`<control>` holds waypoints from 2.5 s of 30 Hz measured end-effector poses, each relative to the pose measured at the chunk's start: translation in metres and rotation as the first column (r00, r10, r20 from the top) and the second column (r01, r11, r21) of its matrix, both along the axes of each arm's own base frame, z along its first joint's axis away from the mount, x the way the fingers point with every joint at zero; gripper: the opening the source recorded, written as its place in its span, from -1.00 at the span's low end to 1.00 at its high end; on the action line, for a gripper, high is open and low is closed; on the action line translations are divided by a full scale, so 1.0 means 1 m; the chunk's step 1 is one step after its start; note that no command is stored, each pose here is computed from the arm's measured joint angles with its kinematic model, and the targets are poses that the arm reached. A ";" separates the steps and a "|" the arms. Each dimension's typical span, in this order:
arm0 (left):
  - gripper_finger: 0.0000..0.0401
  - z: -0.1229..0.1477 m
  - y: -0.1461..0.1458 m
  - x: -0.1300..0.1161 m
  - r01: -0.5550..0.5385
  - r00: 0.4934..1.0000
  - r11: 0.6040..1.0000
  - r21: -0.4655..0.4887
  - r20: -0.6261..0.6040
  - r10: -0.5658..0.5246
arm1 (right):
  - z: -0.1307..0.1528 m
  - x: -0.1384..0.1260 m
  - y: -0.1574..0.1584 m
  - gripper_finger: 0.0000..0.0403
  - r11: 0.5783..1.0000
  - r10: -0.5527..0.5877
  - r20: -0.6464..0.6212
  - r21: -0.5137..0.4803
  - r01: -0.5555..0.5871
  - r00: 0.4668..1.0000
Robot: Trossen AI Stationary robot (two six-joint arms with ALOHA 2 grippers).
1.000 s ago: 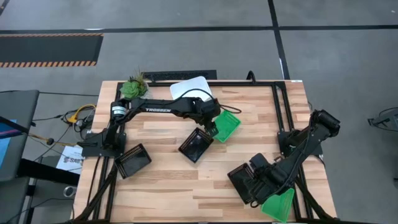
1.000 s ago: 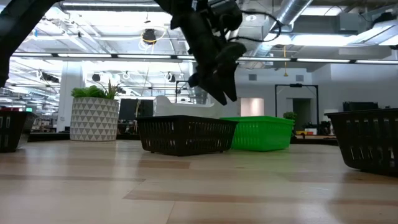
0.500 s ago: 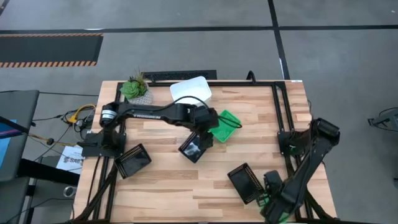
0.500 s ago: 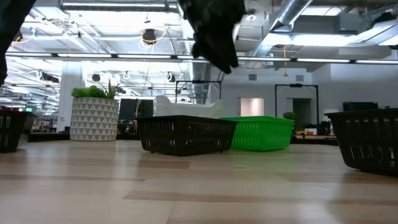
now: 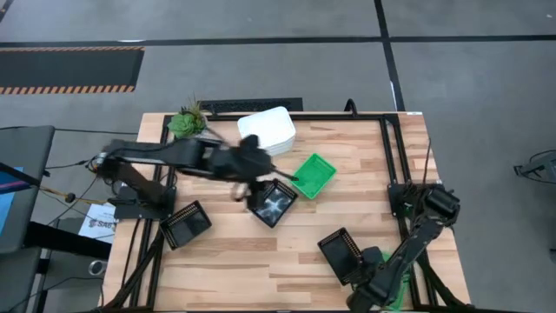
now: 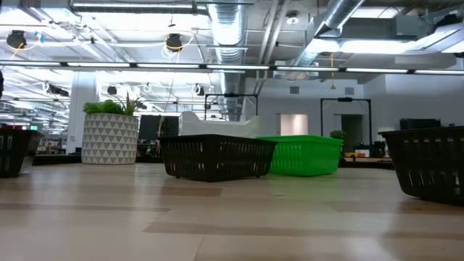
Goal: Stack baskets by color
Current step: Adjust the bottom green bin, then stack the right black bin on top of the top black bin
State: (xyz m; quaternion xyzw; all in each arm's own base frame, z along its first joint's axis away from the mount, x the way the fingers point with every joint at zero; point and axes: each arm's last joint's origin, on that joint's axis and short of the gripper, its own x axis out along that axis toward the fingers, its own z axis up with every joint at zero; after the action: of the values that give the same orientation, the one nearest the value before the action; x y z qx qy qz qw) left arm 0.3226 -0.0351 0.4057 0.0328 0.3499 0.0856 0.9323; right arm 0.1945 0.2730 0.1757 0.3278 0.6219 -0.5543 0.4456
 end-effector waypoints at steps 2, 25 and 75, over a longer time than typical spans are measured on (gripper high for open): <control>-0.11 0.020 -0.004 -0.021 0.000 0.997 1.000 0.011 0.071 -0.001 | -0.011 0.007 -0.002 -0.69 1.000 0.016 -0.014 -0.025 -0.016 1.000; -0.11 0.025 -0.015 -0.101 -0.229 0.972 0.970 0.082 0.069 0.224 | 0.006 0.146 -0.104 -0.69 0.848 0.527 0.407 -0.187 -0.497 0.746; -0.67 -0.252 -0.067 0.032 0.478 0.867 0.872 0.107 -0.217 -0.449 | 0.073 0.043 -0.009 -0.69 0.936 0.350 0.511 -0.208 -0.283 0.785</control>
State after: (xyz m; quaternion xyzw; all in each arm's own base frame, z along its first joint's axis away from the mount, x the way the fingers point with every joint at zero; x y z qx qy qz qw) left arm 0.3548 -0.1019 0.1532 0.1973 0.4087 -0.1175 0.8833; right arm 0.2380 0.2639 0.2487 0.3340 0.4824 -0.3927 0.7081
